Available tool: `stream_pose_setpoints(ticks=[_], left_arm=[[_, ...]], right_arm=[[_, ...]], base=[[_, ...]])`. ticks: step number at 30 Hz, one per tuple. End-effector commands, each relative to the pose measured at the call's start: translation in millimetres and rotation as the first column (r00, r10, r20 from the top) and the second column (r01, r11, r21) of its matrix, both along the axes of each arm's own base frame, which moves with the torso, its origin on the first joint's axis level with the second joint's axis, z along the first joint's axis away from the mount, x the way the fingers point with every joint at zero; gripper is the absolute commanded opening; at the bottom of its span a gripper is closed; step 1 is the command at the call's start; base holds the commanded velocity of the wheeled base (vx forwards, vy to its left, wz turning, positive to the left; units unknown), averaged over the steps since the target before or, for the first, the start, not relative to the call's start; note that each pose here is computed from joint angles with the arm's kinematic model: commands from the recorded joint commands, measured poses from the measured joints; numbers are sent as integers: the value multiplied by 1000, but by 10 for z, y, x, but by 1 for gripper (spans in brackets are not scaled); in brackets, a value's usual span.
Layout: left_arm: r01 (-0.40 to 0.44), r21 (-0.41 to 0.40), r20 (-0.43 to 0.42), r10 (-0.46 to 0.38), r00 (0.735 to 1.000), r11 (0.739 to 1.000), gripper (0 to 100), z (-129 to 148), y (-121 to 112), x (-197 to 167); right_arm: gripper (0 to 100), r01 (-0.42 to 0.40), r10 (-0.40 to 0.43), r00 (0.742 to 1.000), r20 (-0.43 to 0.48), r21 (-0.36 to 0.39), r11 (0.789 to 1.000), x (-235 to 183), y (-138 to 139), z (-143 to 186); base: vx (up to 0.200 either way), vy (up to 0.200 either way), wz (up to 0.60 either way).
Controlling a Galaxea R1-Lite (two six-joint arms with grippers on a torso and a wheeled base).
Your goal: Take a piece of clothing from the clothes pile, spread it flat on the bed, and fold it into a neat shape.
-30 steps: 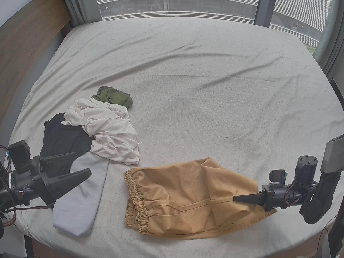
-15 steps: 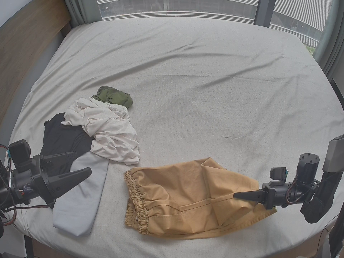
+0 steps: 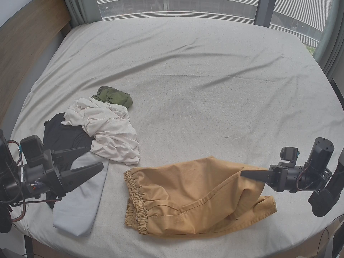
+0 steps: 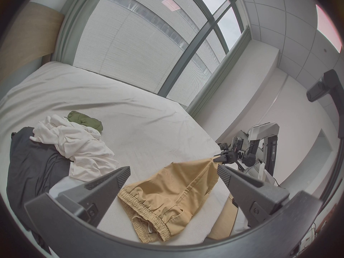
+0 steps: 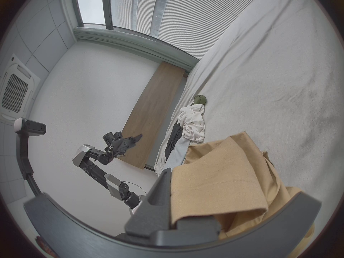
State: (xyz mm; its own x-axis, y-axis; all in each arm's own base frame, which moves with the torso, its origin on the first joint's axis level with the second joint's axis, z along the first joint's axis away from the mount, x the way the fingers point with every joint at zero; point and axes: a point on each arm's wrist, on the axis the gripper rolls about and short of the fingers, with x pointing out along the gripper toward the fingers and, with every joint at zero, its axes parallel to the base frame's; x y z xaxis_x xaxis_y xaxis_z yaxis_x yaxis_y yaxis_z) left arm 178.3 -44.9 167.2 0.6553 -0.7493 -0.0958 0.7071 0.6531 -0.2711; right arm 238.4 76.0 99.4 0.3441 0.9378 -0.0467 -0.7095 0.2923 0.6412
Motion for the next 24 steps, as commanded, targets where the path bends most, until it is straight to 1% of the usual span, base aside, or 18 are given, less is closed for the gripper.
stream_pose_setpoints(ticks=[1, 4, 10, 11, 13, 15, 17, 22, 24], left_arm=[[31, 23, -107, -28, 994, 999, 100, -381, -90, 145], [55, 25, -111, -52, 992, 998, 100, -513, -163, 164], [47, 36, -119, -43, 992, 998, 100, -692, -267, 223], [58, 40, -136, -52, 989, 997, 100, -759, -302, 228], [66, 41, -145, -59, 988, 997, 100, -793, -319, 227], [90, 48, -171, -80, 982, 995, 100, -885, -381, 209], [91, 50, -176, -81, 981, 995, 100, -901, -395, 202], [77, 9, -250, -72, 965, 997, 100, -937, -470, 99], [71, 5, -277, -67, 959, 997, 100, -961, -473, 76]], right_arm=[[0, 16, -16, 1000, 22, 6, 1000, 2, -40, 54], [0, 26, -26, 999, 20, 7, 1000, 12, -62, 56], [0, 35, -35, 999, 19, 7, 999, 20, -84, 53], [0, 35, -35, 999, 19, 7, 999, 21, -83, 50], [0, 35, -35, 999, 19, 7, 999, 20, -84, 53], [0, 35, -35, 999, 17, 6, 999, 21, -83, 49], [0, 35, -35, 999, 17, 6, 999, 21, -83, 49], [0, 35, -35, 999, 11, 5, 999, 23, -83, 35], [0, 35, -35, 999, 10, 5, 999, 25, -83, 31]], base=[[0, 0, 0], [0, 0, 0], [0, 0, 0], [0, 0, 0], [0, 0, 0], [0, 0, 0], [0, 0, 0], [0, 0, 0], [0, 0, 0]])
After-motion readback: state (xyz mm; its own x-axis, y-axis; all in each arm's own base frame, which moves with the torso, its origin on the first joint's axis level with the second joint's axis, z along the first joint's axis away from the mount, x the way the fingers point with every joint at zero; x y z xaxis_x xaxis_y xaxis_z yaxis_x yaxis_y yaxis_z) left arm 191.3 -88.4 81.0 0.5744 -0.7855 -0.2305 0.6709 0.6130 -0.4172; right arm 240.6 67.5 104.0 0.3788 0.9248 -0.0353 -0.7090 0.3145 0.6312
